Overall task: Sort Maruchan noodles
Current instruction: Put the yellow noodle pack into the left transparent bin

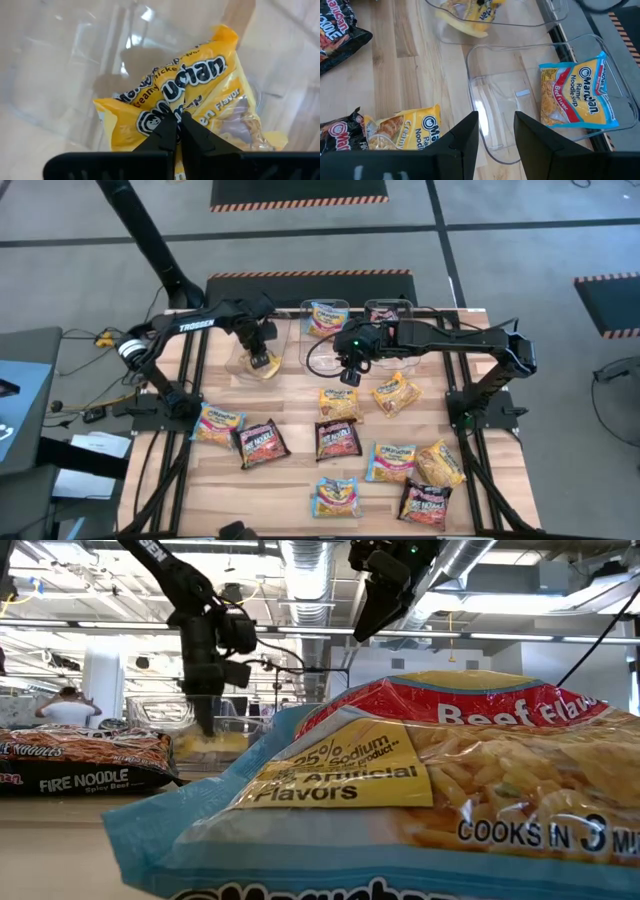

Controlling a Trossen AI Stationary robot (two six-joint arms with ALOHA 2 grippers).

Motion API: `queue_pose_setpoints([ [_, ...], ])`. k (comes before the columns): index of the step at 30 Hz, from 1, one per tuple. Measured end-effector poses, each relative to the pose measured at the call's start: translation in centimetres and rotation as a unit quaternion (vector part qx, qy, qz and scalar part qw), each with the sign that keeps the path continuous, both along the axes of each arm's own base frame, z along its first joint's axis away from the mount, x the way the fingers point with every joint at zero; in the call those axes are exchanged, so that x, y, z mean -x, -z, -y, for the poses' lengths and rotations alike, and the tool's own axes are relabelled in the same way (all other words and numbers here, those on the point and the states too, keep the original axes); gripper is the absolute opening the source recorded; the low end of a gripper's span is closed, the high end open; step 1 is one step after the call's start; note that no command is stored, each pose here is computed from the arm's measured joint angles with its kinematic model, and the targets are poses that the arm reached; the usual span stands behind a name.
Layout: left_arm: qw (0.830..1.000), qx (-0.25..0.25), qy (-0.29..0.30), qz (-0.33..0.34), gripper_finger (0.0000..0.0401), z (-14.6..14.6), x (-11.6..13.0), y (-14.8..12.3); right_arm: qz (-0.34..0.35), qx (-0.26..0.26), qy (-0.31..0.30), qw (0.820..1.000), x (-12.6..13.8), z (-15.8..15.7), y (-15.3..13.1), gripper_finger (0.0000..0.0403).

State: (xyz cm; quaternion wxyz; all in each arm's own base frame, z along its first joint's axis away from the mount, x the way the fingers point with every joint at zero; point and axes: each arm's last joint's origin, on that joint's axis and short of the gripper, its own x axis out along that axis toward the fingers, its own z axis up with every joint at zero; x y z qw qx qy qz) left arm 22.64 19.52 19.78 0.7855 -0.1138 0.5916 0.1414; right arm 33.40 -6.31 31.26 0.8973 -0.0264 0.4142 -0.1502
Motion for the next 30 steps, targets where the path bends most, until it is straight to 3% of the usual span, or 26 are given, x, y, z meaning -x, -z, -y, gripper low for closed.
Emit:
queue_pose_setpoints([
  [14, 0.988, -0.103, -0.063, 0.095, 0.0000, -0.3, -0.2, -3.9, 0.000, 0.000, 0.000, 1.000, 0.0, 0.0, 0.0, 0.0150],
  [20, 0.967, -0.178, -0.132, 0.130, 0.0000, -1.1, -0.4, -5.3, 0.000, 0.000, 0.000, 1.000, 0.0, 0.0, 0.0, 0.0150],
  [30, 0.932, -0.216, -0.226, 0.181, 0.0000, -1.9, -0.7, -5.7, 0.000, 0.000, 0.000, 1.000, 0.0, 0.0, 0.0, 0.0150],
])
